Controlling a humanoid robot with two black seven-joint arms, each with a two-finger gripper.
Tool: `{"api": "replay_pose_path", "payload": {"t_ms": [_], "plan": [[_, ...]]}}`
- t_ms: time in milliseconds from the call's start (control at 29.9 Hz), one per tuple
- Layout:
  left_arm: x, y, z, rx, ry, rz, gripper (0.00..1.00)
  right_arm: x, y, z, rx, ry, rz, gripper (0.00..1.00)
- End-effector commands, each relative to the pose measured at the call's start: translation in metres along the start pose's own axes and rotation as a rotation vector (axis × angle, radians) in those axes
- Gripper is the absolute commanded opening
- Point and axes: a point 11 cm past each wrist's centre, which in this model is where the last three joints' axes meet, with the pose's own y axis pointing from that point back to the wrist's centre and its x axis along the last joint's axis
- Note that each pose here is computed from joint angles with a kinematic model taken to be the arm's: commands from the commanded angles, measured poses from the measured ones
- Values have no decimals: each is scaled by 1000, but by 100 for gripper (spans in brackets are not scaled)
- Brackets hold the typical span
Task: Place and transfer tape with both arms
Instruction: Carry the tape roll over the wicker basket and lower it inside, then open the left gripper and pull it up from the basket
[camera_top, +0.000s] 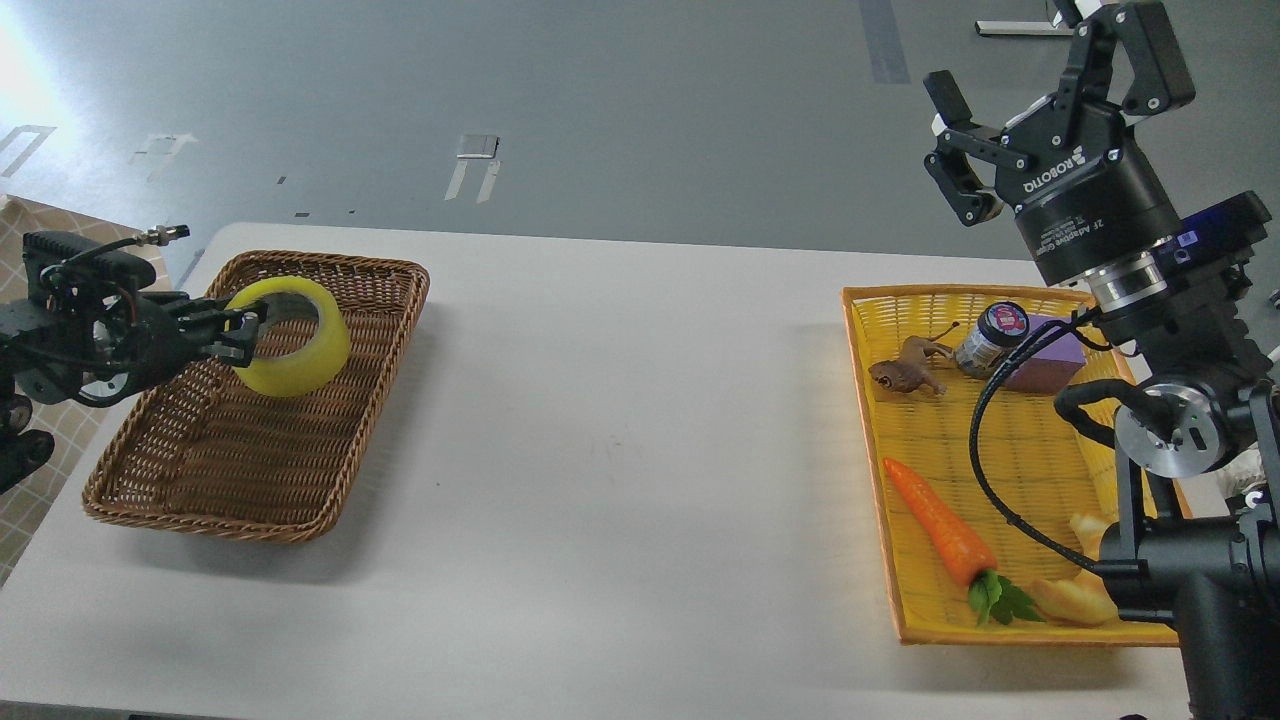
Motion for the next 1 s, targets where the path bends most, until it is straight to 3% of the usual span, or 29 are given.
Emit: {"api": "replay_pose_path", "payload": {"t_ms": [0, 201, 267, 334, 368, 401, 568, 903, 969], "plan": [[-8, 1, -8, 10, 7, -12, 8, 0, 1, 0, 0, 0, 3, 100], [-15, 3, -19, 29, 13, -18, 16, 1, 4, 1, -2, -1, 7, 100], [-16, 3, -16, 8, 15, -14, 22, 1, 4, 1, -4, -2, 8, 100], [-16, 3, -12, -28, 22, -11, 41, 1, 4, 1, -4, -2, 8, 100], [-16, 3, -12, -28, 22, -11, 41, 1, 4, 1, -4, -2, 8, 100], [-16, 3, -11, -42, 30, -10, 47, 1, 4, 1, -2, -2, 8, 100], [-24, 2, -8, -57, 48, -21, 55, 1, 4, 2, -5, -2, 9, 100], [-25, -1, -16, -47, 80, -14, 59, 2, 4, 2, -4, -3, 10, 100], [-19, 0, -17, -50, 128, 11, 64, 2, 4, 2, -4, -3, 10, 100]]}}
